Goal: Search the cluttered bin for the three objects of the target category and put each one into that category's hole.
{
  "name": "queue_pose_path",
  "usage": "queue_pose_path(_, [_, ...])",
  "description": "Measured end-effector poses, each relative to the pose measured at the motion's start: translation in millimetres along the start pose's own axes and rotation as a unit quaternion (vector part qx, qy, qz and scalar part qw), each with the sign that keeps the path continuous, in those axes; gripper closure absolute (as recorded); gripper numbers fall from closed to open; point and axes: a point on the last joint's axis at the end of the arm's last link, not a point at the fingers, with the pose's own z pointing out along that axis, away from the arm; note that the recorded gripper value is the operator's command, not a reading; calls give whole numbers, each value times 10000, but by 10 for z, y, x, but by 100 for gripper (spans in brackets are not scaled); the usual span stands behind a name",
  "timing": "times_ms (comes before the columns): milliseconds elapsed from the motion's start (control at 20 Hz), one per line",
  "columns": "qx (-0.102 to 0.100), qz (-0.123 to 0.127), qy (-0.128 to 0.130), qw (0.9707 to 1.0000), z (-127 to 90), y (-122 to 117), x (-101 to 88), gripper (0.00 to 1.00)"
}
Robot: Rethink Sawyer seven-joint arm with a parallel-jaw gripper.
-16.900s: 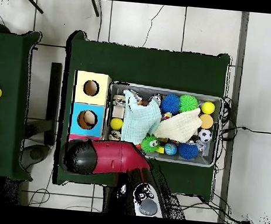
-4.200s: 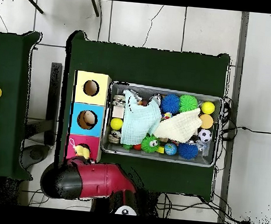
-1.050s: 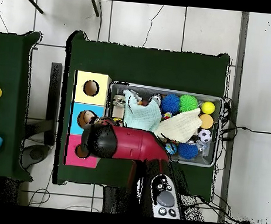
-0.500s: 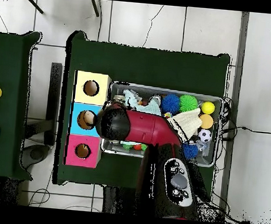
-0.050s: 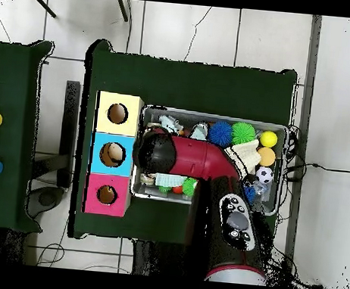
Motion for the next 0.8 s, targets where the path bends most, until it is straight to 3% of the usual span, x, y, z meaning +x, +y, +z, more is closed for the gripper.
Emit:
queue_pose_path(400, [-24, 309, 121, 9994, 156, -442, 8, 100])
queue_pose_path(700, [43, 325, 167, 9993, 231, -657, 52, 100])
queue_pose_path(750, [57, 313, 173, 9993, 244, -682, 61, 0])
queue_pose_path(800, [67, 291, 173, 9994, 250, -686, 65, 0])
